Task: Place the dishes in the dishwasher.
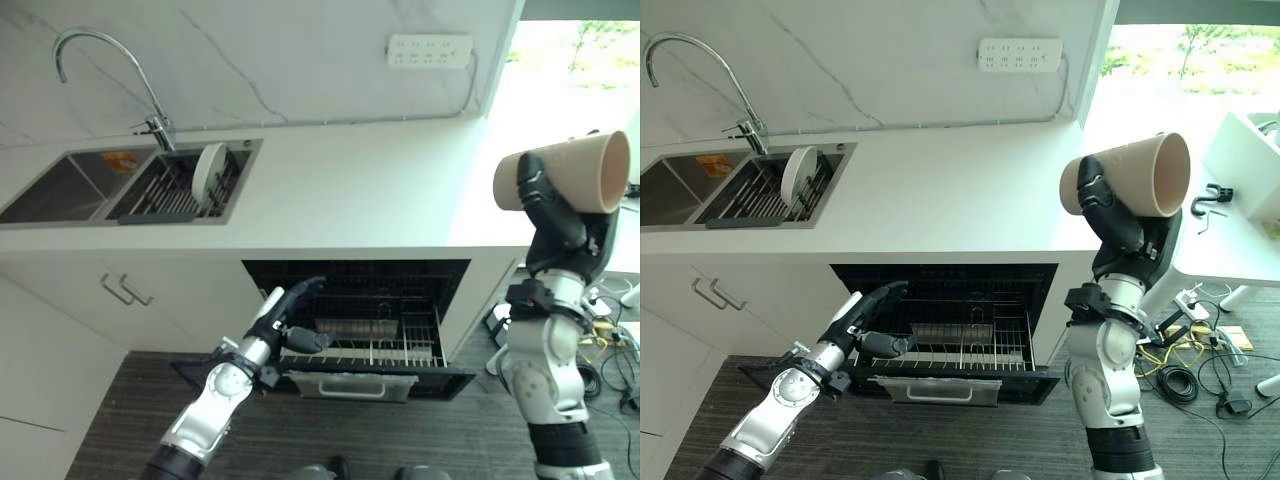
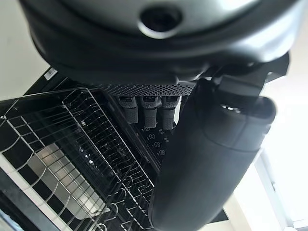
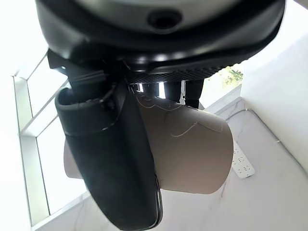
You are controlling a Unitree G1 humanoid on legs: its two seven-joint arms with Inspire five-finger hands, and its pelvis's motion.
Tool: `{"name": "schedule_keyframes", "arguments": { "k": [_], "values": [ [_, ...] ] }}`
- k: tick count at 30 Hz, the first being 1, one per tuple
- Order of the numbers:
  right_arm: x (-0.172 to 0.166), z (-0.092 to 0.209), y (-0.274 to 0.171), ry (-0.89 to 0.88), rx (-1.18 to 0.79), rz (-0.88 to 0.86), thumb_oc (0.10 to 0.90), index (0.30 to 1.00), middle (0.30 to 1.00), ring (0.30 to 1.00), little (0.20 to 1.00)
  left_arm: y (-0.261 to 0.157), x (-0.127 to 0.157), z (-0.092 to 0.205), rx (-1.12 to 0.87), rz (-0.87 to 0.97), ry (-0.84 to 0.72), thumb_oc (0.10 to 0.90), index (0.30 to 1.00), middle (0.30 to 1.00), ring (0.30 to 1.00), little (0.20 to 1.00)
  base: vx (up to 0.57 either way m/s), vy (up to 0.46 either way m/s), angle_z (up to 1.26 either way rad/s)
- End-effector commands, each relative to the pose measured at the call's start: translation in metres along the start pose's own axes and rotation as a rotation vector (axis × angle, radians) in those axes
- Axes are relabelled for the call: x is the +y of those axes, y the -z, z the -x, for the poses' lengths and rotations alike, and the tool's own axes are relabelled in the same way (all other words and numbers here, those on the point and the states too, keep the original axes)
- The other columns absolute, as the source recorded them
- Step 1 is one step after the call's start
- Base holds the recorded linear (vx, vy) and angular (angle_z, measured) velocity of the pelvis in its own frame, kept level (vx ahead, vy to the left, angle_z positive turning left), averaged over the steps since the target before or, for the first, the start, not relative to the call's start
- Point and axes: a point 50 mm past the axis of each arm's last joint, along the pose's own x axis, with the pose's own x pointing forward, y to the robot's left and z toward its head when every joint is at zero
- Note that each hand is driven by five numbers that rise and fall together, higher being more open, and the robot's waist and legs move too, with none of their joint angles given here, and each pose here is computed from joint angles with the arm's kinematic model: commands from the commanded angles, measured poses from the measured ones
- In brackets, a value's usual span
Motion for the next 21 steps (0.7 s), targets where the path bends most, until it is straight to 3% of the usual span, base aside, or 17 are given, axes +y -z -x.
{"name": "schedule_keyframes", "arguments": {
  "k": [1, 5, 21],
  "values": [
    [0.037, -0.015, -0.056, -0.187, -0.302, -0.116, 0.4, 0.3, 0.3, 0.3, 0.3, -0.06, 0.024, -0.013, -0.257, -0.086, -0.021, 0.8, 0.9, 0.9, 0.9, 0.9, -0.27, 0.03, 0.16],
    [0.046, -0.021, -0.056, -0.228, -0.275, -0.147, 0.4, 0.3, 0.3, 0.3, 0.3, -0.057, 0.03, -0.021, -0.161, -0.166, 0.01, 0.8, 0.9, 0.9, 0.9, 0.9, -0.1, 0.044, -0.02],
    [0.047, -0.005, -0.035, -0.324, -0.135, -0.095, 0.4, 0.3, 0.3, 0.3, 0.3, 0.023, 0.003, -0.031, 0.264, -0.305, 0.066, 0.8, 0.9, 0.9, 0.9, 0.9, 0.05, -0.008, -0.06]
  ]
}}
